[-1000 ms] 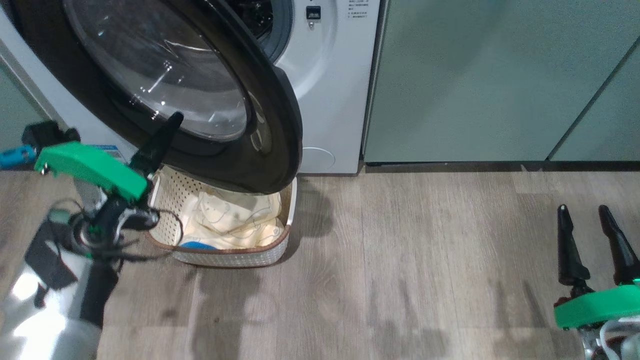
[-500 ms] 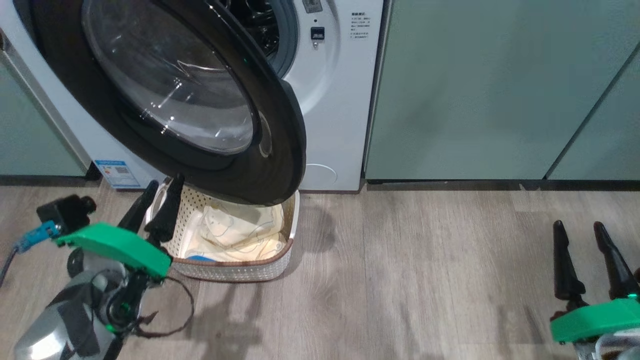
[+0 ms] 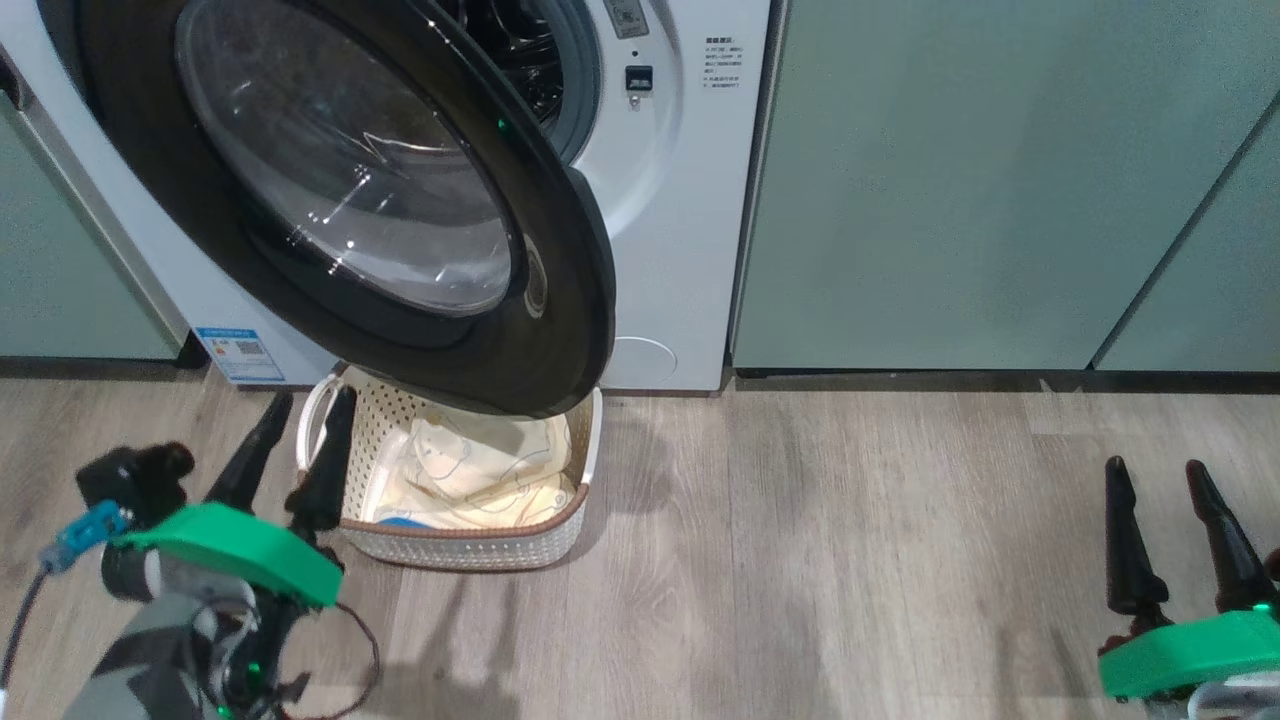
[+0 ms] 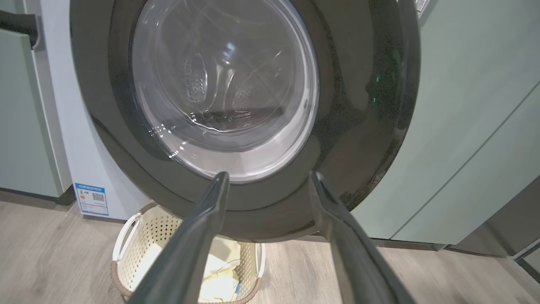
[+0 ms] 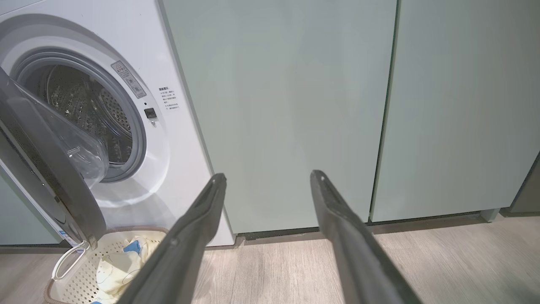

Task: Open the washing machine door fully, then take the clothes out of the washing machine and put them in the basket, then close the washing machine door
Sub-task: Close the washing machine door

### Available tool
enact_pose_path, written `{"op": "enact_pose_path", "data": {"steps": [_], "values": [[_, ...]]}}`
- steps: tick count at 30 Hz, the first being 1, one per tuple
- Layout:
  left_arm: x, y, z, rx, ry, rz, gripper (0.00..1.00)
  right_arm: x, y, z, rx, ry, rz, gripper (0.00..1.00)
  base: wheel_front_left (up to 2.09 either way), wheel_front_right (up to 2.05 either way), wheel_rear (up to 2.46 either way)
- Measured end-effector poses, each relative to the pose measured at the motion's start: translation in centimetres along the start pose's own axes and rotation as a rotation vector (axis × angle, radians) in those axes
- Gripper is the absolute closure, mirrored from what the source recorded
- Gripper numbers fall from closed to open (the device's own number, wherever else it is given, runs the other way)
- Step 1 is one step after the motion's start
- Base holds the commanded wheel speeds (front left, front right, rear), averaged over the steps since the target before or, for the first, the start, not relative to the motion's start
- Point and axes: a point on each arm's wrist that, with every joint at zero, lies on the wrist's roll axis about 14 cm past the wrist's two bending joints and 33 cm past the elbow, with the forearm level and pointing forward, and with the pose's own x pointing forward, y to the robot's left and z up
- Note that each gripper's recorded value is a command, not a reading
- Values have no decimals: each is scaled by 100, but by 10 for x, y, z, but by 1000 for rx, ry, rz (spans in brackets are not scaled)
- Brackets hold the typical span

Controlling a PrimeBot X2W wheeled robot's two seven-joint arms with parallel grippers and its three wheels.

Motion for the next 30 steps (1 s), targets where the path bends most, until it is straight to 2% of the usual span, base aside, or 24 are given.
{"op": "enact_pose_path", "data": {"steps": [7,17,30], "values": [[-11,0,-9,99,16,7,0,-1,1,-1,4,1,1,0,0,0,0],[-22,16,-23,192,55,67,0,-5,1,-2,12,4,-7,0,0,0,0],[-27,27,-27,231,73,103,0,-3,9,-5,-9,14,17,0,0,0,0]]}}
